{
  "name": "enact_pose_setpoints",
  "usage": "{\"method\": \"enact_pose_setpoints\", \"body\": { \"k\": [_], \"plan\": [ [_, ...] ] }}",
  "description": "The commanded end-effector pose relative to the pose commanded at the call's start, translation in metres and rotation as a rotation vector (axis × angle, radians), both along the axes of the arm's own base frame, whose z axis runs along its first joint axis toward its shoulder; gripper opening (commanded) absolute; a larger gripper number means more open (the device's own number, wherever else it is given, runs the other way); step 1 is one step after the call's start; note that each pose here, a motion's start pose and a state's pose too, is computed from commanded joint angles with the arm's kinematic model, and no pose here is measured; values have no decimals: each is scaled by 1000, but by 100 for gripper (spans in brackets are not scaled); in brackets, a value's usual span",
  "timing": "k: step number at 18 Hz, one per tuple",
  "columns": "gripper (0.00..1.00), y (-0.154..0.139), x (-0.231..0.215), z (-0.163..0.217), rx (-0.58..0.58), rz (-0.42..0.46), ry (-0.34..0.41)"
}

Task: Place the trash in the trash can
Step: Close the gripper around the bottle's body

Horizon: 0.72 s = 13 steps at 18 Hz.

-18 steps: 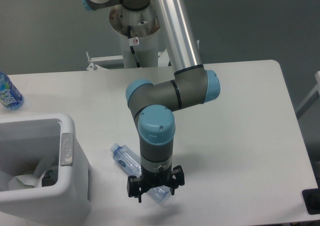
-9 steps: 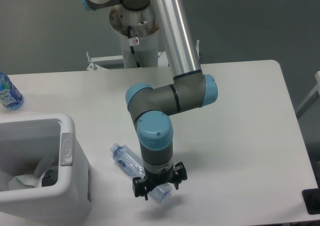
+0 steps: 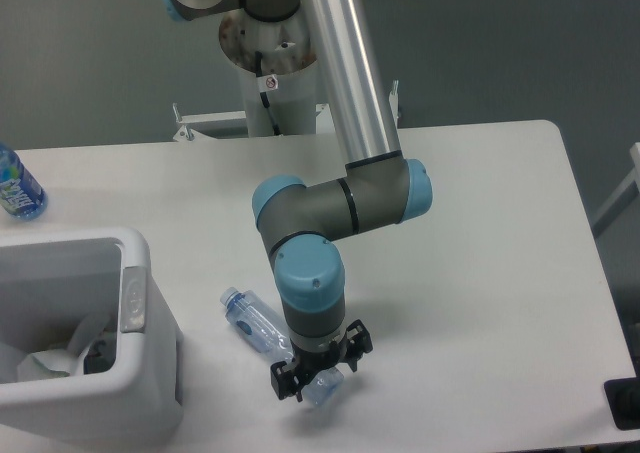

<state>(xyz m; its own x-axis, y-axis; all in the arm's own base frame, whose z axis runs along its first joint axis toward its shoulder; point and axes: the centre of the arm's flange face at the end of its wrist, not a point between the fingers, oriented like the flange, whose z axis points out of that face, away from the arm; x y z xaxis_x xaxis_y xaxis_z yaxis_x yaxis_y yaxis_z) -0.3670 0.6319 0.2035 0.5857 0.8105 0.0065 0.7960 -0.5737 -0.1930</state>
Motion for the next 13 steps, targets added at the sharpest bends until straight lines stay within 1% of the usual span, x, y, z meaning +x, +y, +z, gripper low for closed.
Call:
{"method": "enact_pose_setpoints", "body": {
  "k": [4,5,8,10,13],
  "plan": [
    [100,5,10,-7,-8,-1,-6],
    [98,7,11,-8,-8,-4,-6],
    [79,5,14,-10,-14,-6,-11],
    [74,5,14,-9,-13,-6,-10],
    [72,5,14,-11,-14,-6,-13]
  ]
}}
